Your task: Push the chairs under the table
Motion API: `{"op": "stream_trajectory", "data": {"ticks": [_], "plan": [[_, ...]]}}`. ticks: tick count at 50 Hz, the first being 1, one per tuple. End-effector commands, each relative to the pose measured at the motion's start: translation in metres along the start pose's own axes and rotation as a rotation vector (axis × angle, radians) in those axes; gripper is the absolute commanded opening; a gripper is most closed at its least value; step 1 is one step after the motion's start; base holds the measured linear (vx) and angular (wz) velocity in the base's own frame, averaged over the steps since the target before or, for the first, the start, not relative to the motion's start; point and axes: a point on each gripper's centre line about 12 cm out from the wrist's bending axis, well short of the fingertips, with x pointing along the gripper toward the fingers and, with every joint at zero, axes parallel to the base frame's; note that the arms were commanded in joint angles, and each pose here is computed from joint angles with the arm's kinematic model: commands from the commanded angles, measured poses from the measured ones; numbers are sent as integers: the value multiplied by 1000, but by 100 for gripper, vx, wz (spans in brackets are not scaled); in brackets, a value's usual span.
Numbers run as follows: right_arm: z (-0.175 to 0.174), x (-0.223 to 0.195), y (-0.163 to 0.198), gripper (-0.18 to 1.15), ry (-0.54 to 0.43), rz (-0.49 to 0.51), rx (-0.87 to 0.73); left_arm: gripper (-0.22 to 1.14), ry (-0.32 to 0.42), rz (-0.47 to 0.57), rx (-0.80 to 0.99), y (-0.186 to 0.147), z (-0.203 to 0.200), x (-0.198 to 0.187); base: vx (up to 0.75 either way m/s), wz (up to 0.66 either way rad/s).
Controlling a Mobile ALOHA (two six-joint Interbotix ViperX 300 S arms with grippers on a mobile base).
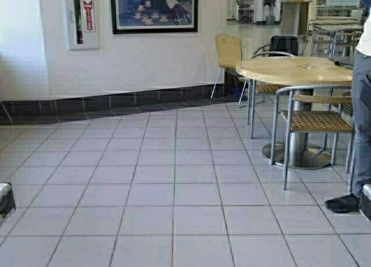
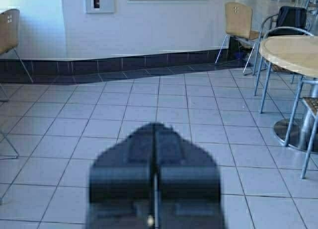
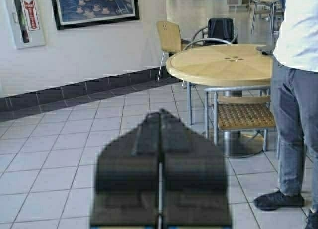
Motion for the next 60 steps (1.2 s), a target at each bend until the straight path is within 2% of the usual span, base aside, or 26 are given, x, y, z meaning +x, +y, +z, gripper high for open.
{"op": "stream_trajectory", "data": {"ticks": [1, 23, 41, 60], "plan": [[3, 5, -1, 4, 3, -6, -1, 3, -12, 0, 0, 0, 5, 2, 32, 1], [-2, 6, -1, 4, 20, -7, 4, 3, -25, 1, 2, 0, 9, 4, 35, 6], [-11, 5, -1, 4, 46, -8, 8, 3, 11, 0, -3, 0, -2, 4, 36, 8], [-12, 8, -1, 4, 58, -8, 8, 3, 6, 0, -20, 0, -1, 3, 33, 22]]}}
